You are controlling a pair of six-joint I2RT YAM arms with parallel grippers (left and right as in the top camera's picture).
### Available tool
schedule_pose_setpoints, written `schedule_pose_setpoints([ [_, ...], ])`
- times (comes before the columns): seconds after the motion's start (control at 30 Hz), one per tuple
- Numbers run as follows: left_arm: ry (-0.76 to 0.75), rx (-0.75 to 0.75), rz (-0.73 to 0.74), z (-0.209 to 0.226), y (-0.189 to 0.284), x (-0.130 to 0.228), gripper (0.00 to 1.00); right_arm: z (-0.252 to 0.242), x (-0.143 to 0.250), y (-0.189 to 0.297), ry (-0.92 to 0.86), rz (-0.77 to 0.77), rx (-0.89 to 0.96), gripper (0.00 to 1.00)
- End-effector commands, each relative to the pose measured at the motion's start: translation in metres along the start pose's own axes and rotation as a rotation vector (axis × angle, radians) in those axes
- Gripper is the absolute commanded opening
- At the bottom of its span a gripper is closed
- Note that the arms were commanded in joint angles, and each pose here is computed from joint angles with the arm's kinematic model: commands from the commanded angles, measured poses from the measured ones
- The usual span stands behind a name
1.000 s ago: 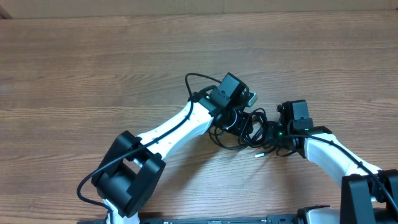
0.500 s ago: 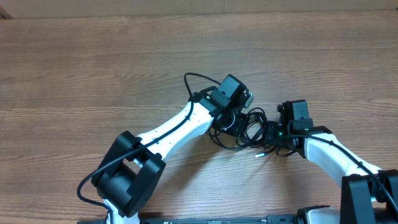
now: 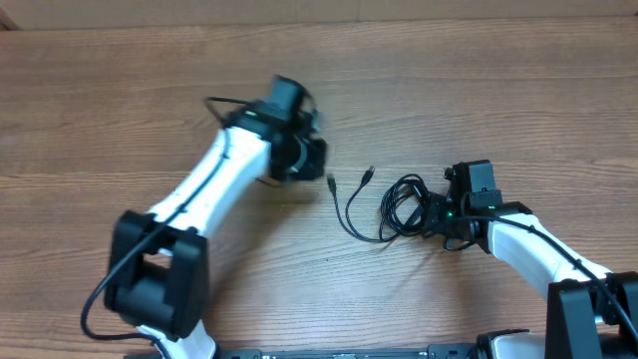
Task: Untangle cables
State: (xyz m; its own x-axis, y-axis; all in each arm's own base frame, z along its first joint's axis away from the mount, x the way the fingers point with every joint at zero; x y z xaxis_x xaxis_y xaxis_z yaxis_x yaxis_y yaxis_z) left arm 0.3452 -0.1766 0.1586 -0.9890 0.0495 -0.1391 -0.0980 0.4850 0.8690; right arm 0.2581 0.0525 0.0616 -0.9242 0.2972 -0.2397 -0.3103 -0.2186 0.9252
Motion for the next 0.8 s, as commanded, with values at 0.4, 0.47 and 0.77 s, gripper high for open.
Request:
schedule_pose_setpoints([
  [0.4,-0.237,0.290,-0.022,-0.065,0.007,0.003,0.53,-0.015,0.006,-0.004,-0.022,0.012,0.094,0.04],
  [0.47,-0.281,0.247,-0.024,-0.076,-0.002,0.009,0.51,-0.015,0.006,-0.004,-0.022,0.012,0.094,0.04],
  [0.77,-0.432,0.041,-0.058,-0.112,-0.030,0.039,0.51,-0.015,0.006,-0.004,-0.022,0.012,0.094,0.04],
])
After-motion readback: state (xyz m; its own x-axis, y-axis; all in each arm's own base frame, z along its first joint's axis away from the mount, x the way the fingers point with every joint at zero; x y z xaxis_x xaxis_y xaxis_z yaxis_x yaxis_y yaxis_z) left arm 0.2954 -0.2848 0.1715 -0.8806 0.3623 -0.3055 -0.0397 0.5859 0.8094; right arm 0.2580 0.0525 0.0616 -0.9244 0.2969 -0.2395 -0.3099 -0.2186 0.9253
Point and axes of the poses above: each gripper's point midway between its finger pads, its own y axis back along the fingers, its own z axis along the line the jaws close on, x = y × z, the point moved 7 cm from there along y, back along the fingers
